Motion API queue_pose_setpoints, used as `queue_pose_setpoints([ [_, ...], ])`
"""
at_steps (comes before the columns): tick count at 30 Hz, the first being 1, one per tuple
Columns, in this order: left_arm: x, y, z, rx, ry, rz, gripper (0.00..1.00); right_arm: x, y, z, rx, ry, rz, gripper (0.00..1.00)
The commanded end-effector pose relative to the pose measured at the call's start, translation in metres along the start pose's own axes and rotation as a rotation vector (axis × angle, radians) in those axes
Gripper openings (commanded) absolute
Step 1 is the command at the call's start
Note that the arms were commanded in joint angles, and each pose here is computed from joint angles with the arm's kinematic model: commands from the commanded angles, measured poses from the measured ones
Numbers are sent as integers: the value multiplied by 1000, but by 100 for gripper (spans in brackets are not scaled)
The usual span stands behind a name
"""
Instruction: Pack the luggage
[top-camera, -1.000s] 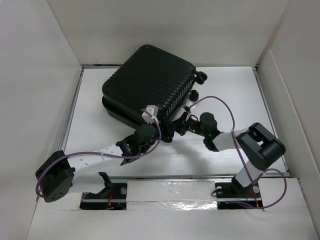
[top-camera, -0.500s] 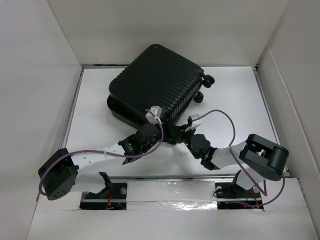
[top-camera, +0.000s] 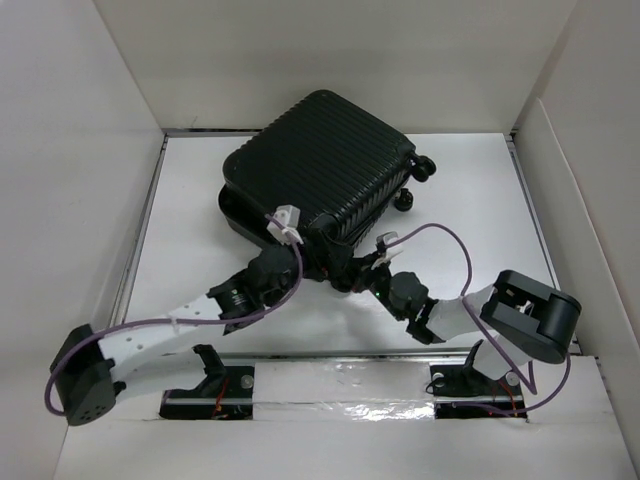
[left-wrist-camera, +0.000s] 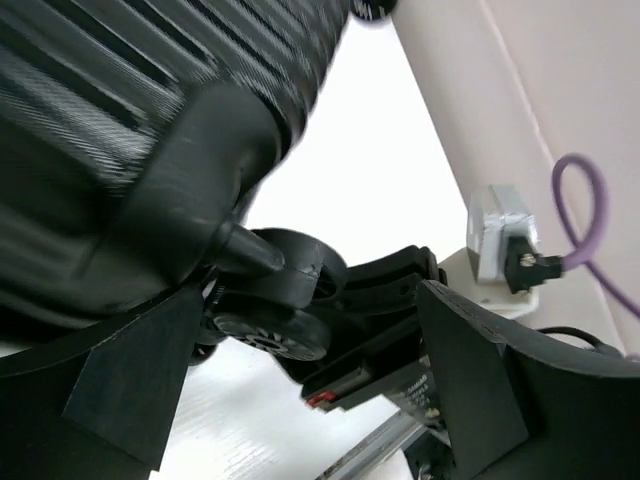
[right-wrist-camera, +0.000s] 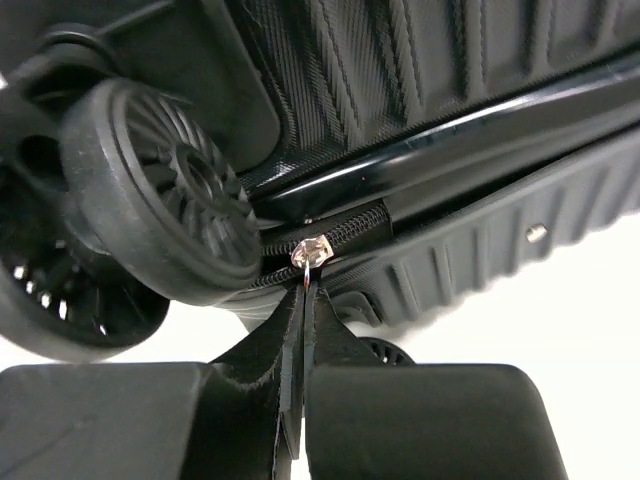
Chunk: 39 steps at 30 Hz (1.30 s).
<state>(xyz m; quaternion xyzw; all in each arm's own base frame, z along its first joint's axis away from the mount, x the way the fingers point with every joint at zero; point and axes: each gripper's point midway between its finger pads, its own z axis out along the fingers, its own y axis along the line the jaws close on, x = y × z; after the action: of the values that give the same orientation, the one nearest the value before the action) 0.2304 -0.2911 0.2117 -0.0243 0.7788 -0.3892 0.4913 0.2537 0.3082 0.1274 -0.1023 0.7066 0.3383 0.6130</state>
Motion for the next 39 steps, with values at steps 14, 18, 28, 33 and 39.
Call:
queue_pose_setpoints([
  [14, -9, 104, -62, -200, -170, -140, 4, -11, 54, -8, -327, 104, -56, 0],
  [18, -18, 85, -34, -159, -185, -99, 3, -3, 60, -11, -272, 125, -54, 0],
  [28, -19, 75, 21, -158, -207, -60, 0, 14, 101, -19, -200, 127, -80, 0],
  [33, -18, 65, 26, -104, -208, -95, 0, 9, 128, -3, -162, 88, -96, 0],
  [39, -22, 82, 18, -142, -207, -78, 0, -8, 145, 15, -158, 56, -115, 0],
])
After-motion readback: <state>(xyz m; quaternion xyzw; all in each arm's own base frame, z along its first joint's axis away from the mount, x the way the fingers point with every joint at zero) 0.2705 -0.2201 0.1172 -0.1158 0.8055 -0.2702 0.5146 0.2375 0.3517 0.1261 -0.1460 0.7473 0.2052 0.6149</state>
